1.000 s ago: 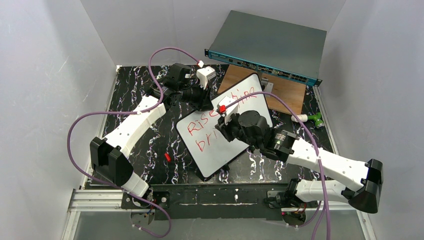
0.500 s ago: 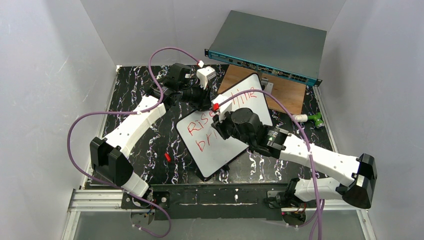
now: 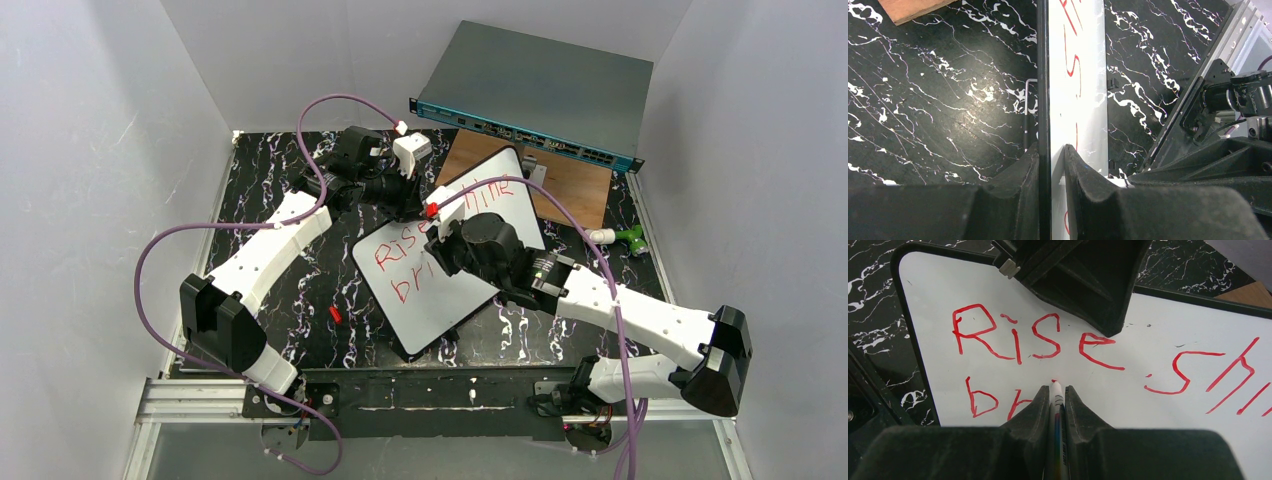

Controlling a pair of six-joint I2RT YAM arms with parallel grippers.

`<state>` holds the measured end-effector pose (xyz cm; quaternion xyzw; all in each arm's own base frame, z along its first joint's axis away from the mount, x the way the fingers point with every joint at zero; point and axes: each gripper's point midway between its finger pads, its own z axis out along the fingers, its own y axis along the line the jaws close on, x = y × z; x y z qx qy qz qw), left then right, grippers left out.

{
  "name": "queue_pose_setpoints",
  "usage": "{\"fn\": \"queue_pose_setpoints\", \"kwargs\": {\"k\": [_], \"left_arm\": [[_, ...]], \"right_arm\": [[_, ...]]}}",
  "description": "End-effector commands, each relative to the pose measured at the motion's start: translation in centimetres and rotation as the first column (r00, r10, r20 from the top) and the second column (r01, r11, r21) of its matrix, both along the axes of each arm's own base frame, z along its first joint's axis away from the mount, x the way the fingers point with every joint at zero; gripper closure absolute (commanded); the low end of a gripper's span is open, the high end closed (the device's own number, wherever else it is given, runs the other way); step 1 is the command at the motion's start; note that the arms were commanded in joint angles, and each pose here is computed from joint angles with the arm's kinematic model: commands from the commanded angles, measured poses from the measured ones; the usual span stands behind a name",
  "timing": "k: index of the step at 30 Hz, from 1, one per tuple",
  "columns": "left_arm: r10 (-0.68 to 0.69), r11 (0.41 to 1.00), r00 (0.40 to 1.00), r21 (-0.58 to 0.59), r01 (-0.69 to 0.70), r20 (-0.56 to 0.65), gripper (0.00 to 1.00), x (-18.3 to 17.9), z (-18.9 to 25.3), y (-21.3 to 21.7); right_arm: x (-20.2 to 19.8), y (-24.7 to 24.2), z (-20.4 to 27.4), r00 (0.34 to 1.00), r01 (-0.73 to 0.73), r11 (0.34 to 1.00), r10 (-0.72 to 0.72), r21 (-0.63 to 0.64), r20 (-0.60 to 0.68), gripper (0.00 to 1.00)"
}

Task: Write a sentence on the whiteboard

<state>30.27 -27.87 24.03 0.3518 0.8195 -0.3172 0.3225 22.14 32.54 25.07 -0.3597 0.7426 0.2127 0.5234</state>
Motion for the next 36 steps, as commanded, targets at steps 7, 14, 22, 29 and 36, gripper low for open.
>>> {"fn": "queue_pose_setpoints", "kwargs": {"k": [7,14,22,29,36], "left_arm": [[-0.042,0.999,0.998,0.004,0.042,0.047,1.0,-0.3,0.9,-0.2],[-0.038,0.999,0.998,0.006,0.038,0.051,1.0,-0.1,1.0,-0.3],[-0.039,0.999,0.998,0.004,0.039,0.043,1.0,-0.1,0.8,-0.4],[-0.04,0.999,0.998,0.0,0.04,0.039,1.0,0.1,0.8,-0.6],[-0.04,0.999,0.999,-0.001,0.04,0.037,1.0,0.2,0.9,-0.7]], "right_arm": [[1.0,-0.6,0.9,0.999,0.04,0.999,-0.04,0.008,0.035,0.99],[-0.3,-1.3,4.2,0.999,0.002,0.996,-0.007,0.086,0.052,0.99],[-1.1,-3.8,4.2,0.998,0.065,0.99,-0.068,0.129,0.018,0.99],[-0.9,-4.8,1.1,0.989,0.146,0.982,-0.142,0.122,-0.042,0.99],[-0.1,-5.3,-0.3,0.984,0.174,0.978,-0.167,0.118,-0.064,0.99]]}}
